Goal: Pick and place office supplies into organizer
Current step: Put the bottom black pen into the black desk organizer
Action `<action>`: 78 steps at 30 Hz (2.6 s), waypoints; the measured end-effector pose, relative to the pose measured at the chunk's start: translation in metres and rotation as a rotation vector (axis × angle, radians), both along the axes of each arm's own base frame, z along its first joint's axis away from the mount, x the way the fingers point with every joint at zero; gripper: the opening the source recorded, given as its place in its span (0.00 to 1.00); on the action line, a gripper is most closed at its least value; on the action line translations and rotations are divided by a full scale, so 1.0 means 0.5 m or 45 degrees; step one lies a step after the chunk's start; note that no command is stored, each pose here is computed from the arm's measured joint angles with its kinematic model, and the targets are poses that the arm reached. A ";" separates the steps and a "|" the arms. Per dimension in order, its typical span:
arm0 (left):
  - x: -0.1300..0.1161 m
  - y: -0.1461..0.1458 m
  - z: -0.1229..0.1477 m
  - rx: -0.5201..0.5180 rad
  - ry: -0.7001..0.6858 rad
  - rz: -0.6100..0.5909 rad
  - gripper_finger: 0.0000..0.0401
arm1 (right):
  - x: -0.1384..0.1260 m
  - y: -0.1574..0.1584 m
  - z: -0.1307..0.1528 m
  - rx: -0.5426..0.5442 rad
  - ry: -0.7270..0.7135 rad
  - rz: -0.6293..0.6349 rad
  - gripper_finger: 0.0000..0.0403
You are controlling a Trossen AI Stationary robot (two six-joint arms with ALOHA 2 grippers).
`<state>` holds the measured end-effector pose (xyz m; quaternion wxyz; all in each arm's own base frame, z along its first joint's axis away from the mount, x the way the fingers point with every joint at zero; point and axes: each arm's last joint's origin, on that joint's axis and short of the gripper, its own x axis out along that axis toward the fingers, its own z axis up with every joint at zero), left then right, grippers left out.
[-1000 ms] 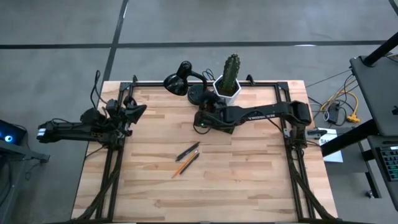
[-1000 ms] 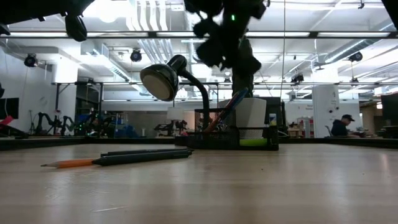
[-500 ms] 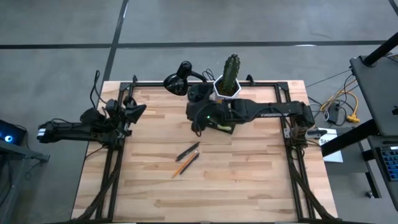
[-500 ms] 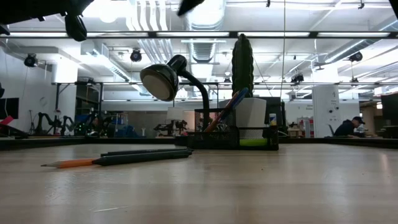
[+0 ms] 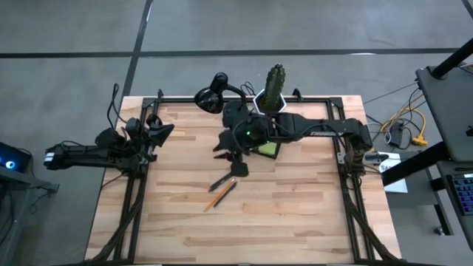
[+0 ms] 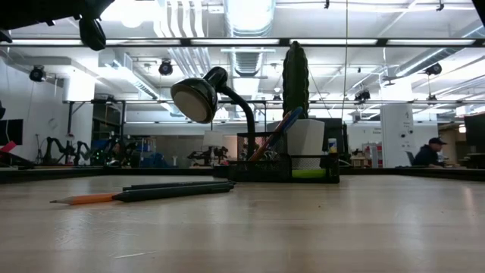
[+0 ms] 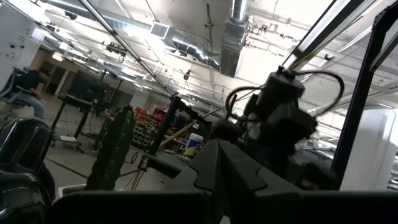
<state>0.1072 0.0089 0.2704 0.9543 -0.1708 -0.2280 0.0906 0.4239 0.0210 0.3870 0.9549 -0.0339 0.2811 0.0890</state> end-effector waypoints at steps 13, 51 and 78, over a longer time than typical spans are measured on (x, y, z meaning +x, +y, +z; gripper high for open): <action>0.000 0.000 -0.001 -0.001 0.009 -0.001 0.00 | 0.053 0.076 -0.176 -0.207 0.396 0.232 0.31; 0.003 0.000 -0.008 -0.002 0.054 -0.001 0.00 | 0.118 0.125 -0.429 -0.496 0.668 0.649 0.22; 0.001 0.000 -0.007 -0.005 0.052 -0.003 0.00 | 0.126 0.107 -0.475 -0.564 0.682 0.741 0.21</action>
